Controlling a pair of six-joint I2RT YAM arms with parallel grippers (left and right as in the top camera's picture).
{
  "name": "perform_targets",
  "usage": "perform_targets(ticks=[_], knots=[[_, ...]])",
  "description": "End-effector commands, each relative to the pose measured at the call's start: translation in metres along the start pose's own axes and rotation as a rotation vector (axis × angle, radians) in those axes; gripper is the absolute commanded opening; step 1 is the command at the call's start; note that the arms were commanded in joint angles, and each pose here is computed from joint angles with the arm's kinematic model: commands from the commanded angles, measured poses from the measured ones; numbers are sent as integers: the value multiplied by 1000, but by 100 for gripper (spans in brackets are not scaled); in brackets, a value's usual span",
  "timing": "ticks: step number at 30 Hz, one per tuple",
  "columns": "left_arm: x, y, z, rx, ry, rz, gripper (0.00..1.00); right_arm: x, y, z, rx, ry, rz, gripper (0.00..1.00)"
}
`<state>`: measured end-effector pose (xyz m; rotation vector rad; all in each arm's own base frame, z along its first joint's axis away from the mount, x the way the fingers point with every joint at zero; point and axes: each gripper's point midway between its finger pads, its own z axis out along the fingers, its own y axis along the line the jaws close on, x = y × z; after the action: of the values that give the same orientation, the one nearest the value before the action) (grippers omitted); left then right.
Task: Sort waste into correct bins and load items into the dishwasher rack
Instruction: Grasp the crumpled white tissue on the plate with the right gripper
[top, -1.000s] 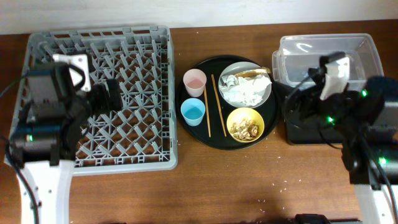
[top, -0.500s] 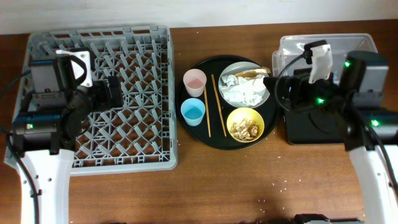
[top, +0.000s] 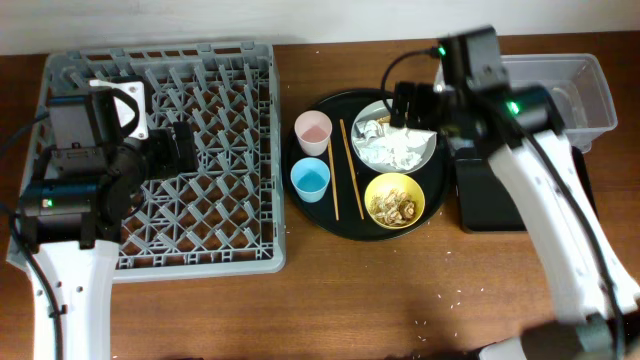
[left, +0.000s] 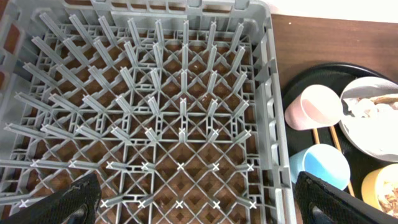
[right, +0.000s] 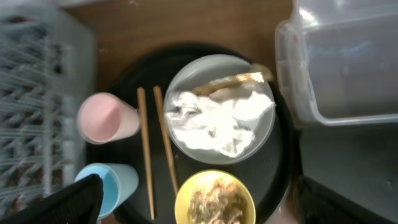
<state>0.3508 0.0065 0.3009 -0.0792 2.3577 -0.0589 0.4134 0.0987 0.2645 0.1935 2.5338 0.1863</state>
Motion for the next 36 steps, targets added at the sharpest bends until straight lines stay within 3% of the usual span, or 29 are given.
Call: perform_targets(ticks=[1, 10, 21, 27, 32, 36], knots=[[-7, 0, -5, 8, -18, 12, 99, -10, 1, 48, 78, 53, 77, 99], [-7, 0, -5, 8, -18, 12, 99, 28, 6, 143, 77, 246, 84, 97], [-7, 0, -5, 8, -18, 12, 99, 63, -9, 199, 62, 386, -380, 96], [-7, 0, -5, 8, -19, 12, 99, 74, -20, 223, 61, 427, -443, 96], [-7, 0, -5, 8, -18, 12, 99, 71, -25, 234, 61, 409, -431, 86], [-7, 0, -5, 8, -18, 12, 99, 73, -24, 237, 57, 408, -431, 63]])
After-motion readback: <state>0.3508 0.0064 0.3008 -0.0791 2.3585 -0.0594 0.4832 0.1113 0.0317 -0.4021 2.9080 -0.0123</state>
